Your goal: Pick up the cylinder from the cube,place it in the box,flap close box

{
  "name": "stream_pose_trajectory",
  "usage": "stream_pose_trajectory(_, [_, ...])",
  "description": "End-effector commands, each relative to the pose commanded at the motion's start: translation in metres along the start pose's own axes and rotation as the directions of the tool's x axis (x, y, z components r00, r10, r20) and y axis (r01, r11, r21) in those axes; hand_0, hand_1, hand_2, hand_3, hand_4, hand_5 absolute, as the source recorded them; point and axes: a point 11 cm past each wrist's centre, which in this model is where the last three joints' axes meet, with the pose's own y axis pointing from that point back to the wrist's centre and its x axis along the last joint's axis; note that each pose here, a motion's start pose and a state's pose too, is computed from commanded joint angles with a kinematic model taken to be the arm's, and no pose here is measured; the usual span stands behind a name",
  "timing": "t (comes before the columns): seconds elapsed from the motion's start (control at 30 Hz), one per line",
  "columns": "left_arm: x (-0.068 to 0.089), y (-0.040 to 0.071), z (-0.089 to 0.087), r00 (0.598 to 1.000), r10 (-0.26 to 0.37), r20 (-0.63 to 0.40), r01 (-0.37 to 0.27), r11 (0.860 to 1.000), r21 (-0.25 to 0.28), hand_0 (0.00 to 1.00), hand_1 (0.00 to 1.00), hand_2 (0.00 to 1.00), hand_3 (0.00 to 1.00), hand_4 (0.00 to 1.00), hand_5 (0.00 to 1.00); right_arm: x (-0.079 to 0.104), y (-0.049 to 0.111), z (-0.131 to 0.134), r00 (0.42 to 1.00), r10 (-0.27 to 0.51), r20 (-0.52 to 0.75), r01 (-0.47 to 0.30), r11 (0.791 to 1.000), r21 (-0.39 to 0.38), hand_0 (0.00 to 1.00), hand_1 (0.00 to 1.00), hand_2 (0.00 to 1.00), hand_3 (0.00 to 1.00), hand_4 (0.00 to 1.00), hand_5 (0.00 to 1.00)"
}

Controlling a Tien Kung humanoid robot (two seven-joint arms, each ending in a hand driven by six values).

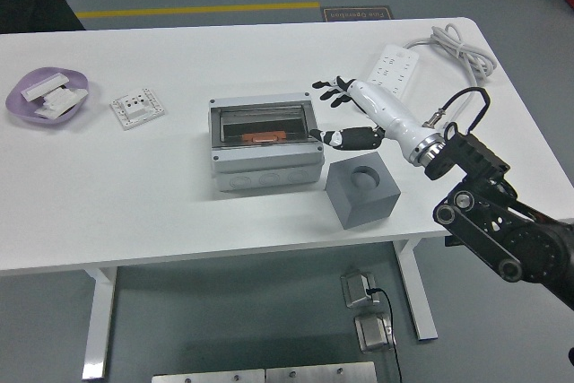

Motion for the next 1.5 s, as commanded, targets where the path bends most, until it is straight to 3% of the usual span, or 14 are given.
stream_pose_trajectory(0.23, [-0.005, 0.0, -0.003, 1.0, -0.009, 0.002, 0.009, 1.0, -0.002, 0.629, 0.64, 0.609, 0.625, 0.666, 0.258, 0.027, 0.028, -0.012, 0.977, 0.164, 0.138, -0.167, 0.986, 0.01, 0.692, 0.633, 0.716, 0.818, 0.829, 0.355])
stream_pose_trajectory(0.37, [-0.005, 0.0, -0.001, 1.0, -0.009, 0.005, 0.009, 1.0, -0.011, 0.629, 0.64, 0.609, 0.625, 0.666, 0.258, 0.042, 0.049, -0.014, 0.928, 0.273, 0.253, -0.283, 0.959, 0.004, 0.692, 0.633, 0.716, 0.818, 0.829, 0.355])
stream_pose_trajectory(0.47, [-0.004, 0.0, 0.001, 1.0, -0.007, 0.005, 0.008, 1.0, -0.016, 0.629, 0.64, 0.609, 0.625, 0.666, 0.258, 0.038, 0.065, -0.01, 0.878, 0.326, 0.349, -0.342, 0.94, -0.017, 0.69, 0.63, 0.714, 0.809, 0.83, 0.359])
stream_pose_trajectory(0.7, [-0.001, 0.001, 0.005, 1.0, -0.002, 0.012, 0.003, 1.0, -0.023, 0.629, 0.64, 0.608, 0.624, 0.666, 0.259, -0.002, 0.092, 0.017, 0.781, 0.351, 0.516, -0.33, 0.934, -0.136, 0.689, 0.63, 0.711, 0.787, 0.834, 0.367])
stream_pose_trajectory(1.03, [0.008, 0.001, 0.014, 1.0, 0.012, 0.013, -0.012, 0.999, -0.044, 0.629, 0.64, 0.609, 0.625, 0.666, 0.258, 0.016, 0.106, 0.037, 0.733, 0.435, 0.523, -0.397, 0.898, -0.19, 0.683, 0.623, 0.7, 0.762, 0.84, 0.402])
stream_pose_trajectory(1.5, [0.008, 0.001, 0.012, 1.0, 0.009, -0.001, -0.009, 0.999, -0.038, 0.629, 0.64, 0.609, 0.624, 0.667, 0.26, 0.022, 0.109, 0.038, 0.708, 0.463, 0.533, -0.43, 0.882, -0.195, 0.676, 0.621, 0.693, 0.747, 0.842, 0.408])
